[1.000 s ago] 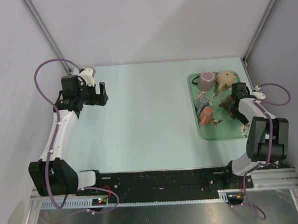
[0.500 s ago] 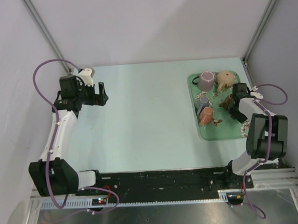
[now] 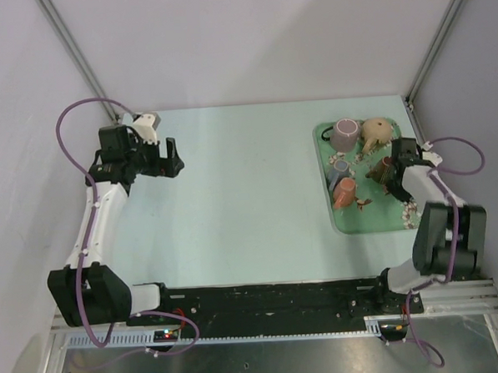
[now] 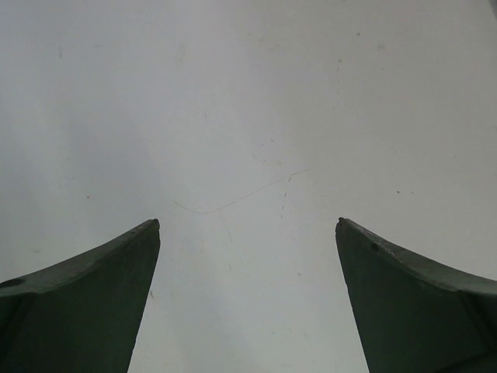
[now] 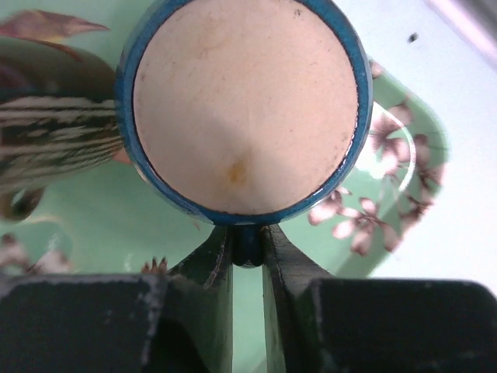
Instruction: Turn the mug right side up
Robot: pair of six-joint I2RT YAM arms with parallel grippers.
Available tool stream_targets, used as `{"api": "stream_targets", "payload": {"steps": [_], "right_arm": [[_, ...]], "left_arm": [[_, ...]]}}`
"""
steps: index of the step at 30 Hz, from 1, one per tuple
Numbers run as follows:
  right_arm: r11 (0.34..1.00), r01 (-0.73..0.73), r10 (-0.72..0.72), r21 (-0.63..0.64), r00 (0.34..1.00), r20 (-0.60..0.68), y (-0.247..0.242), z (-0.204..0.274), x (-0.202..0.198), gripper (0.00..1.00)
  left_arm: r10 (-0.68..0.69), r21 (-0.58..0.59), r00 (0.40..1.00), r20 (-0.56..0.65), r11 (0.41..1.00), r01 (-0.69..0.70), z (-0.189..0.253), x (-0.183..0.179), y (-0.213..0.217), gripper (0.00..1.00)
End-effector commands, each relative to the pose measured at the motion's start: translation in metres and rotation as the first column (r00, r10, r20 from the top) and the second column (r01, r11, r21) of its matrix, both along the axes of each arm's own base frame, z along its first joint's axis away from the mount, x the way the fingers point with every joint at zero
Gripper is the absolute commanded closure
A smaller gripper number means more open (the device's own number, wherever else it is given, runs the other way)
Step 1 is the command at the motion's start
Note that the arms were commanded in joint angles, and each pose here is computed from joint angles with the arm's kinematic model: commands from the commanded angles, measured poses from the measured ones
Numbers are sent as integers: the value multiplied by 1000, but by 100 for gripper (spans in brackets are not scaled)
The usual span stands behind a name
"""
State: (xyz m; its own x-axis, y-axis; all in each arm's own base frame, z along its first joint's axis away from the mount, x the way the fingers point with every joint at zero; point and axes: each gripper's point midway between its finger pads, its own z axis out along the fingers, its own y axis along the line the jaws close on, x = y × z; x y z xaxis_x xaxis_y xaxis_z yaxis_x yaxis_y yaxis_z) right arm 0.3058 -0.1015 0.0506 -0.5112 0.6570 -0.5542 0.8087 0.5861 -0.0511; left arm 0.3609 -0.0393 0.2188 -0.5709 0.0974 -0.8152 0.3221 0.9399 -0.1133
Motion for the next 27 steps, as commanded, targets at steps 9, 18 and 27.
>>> {"api": "stream_targets", "payload": {"steps": [9, 18, 27], "right_arm": [[948, -190, 312, -257, 721, 618, 55, 258, 8, 100], [330, -904, 460, -271, -96, 883, 355, 377, 10, 100], [-14, -932, 203, -362, -357, 912, 477, 444, -49, 100]], "left_arm": [[-299, -321, 947, 117, 891, 321, 121, -23, -89, 4], [-571, -448, 785, 241, 652, 612, 211, -81, -172, 0], [-478, -438, 837, 267, 714, 547, 228, -69, -165, 0]]}}
